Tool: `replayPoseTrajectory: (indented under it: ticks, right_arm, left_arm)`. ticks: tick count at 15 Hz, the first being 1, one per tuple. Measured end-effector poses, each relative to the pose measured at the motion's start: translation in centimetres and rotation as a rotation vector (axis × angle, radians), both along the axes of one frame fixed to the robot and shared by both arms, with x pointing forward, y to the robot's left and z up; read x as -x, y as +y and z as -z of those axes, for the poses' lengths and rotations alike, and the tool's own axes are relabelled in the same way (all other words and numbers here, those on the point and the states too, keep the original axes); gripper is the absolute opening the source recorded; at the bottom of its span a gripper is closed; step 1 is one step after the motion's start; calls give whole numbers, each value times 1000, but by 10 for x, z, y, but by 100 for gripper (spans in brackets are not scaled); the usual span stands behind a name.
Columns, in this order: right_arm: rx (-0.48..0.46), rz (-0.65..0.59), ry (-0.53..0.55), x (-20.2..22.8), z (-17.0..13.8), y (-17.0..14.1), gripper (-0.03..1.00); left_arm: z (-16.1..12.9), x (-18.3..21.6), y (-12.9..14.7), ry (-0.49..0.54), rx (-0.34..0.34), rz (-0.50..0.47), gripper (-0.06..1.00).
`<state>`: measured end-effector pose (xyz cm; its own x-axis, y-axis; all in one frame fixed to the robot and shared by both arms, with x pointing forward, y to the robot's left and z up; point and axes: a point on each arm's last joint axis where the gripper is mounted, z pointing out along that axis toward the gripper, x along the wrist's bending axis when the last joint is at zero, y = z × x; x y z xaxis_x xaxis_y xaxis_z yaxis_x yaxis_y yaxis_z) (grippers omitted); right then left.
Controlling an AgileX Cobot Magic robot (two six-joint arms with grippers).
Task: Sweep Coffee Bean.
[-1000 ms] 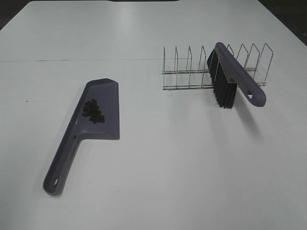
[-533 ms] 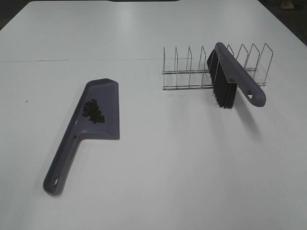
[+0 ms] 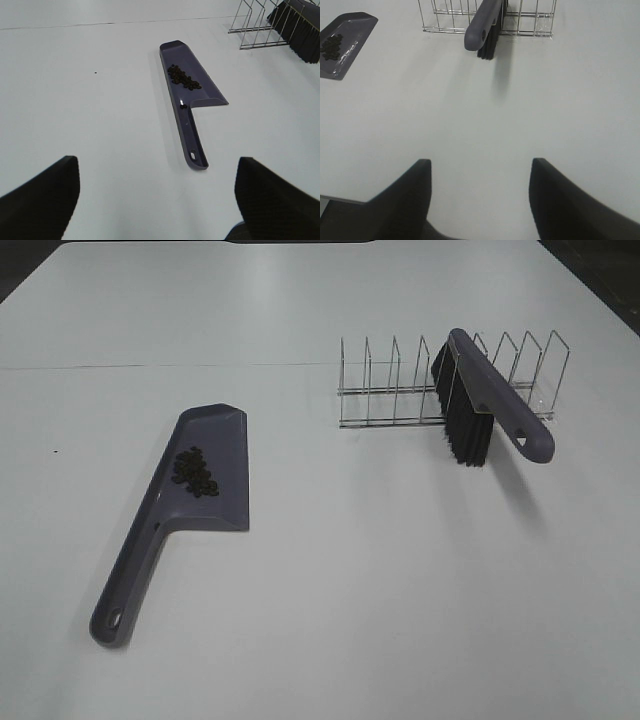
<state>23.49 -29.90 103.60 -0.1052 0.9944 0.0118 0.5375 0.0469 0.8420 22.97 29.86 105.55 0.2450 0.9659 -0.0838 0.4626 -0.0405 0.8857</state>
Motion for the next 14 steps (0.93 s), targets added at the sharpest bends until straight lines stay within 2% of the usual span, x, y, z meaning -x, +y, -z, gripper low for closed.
replayPoseTrajectory:
  ticks: [4, 10, 14]
  right_arm:
    - [0, 0, 0, 0, 0, 0, 53]
    - [0, 0, -1, 0, 0, 0, 53]
    - [0, 0, -1, 0, 0, 0, 53]
  left_arm:
    - [0, 0, 0, -1, -3, -8, 76]
    - [0, -1, -3, -1, -10, -285, 76]
    - [0, -1, -3, -1, -9, -298, 76]
